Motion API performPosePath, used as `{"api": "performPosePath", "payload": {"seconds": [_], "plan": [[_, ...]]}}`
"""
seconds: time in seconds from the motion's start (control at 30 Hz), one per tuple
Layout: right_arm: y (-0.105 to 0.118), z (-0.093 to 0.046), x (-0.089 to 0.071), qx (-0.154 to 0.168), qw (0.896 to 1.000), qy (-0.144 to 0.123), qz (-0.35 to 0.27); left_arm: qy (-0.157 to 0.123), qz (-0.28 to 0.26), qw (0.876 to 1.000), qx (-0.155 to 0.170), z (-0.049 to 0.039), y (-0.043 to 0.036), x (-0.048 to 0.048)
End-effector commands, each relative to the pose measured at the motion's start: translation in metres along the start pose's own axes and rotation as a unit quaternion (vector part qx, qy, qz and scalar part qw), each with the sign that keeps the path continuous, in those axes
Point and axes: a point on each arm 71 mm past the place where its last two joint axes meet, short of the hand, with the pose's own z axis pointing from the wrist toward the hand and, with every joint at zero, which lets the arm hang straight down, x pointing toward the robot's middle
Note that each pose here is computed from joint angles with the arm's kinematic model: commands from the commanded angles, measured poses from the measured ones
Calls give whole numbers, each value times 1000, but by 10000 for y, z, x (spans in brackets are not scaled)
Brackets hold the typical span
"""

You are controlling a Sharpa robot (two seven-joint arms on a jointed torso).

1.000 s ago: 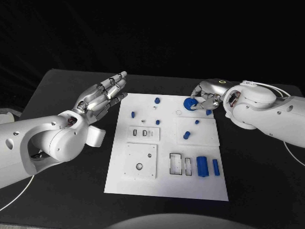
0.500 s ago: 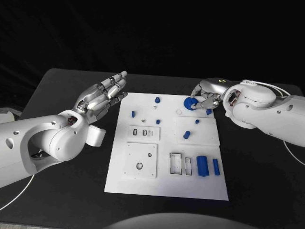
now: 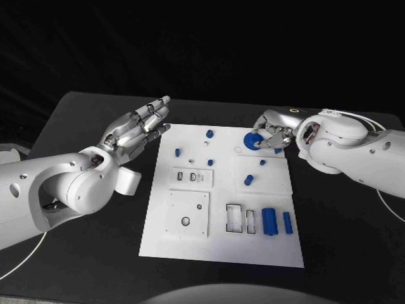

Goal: Assemble the parts on the task board

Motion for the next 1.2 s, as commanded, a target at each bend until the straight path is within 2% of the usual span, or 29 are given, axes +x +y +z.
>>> {"api": "performPosePath", "payload": {"seconds": [0.03,0.2,0.4,0.5,0.7,0.9,1.2], "plan": [[40,-38,151,-11,999,30,5,12,-6,1000,1,4,-3,20],[163,-75,94,-25,999,18,18,12,-6,1000,0,-4,-2,13],[480,-77,-85,-60,997,6,42,13,-6,1000,-2,-2,4,16],[636,-51,-117,-78,996,10,46,15,-7,1000,-2,4,8,29],[846,33,-115,-99,994,27,47,18,-8,1000,-4,16,14,47],[932,154,-47,-104,993,40,40,20,-8,1000,-8,20,53,51],[982,278,9,-101,994,24,32,23,-10,1000,-8,27,75,68]]}}
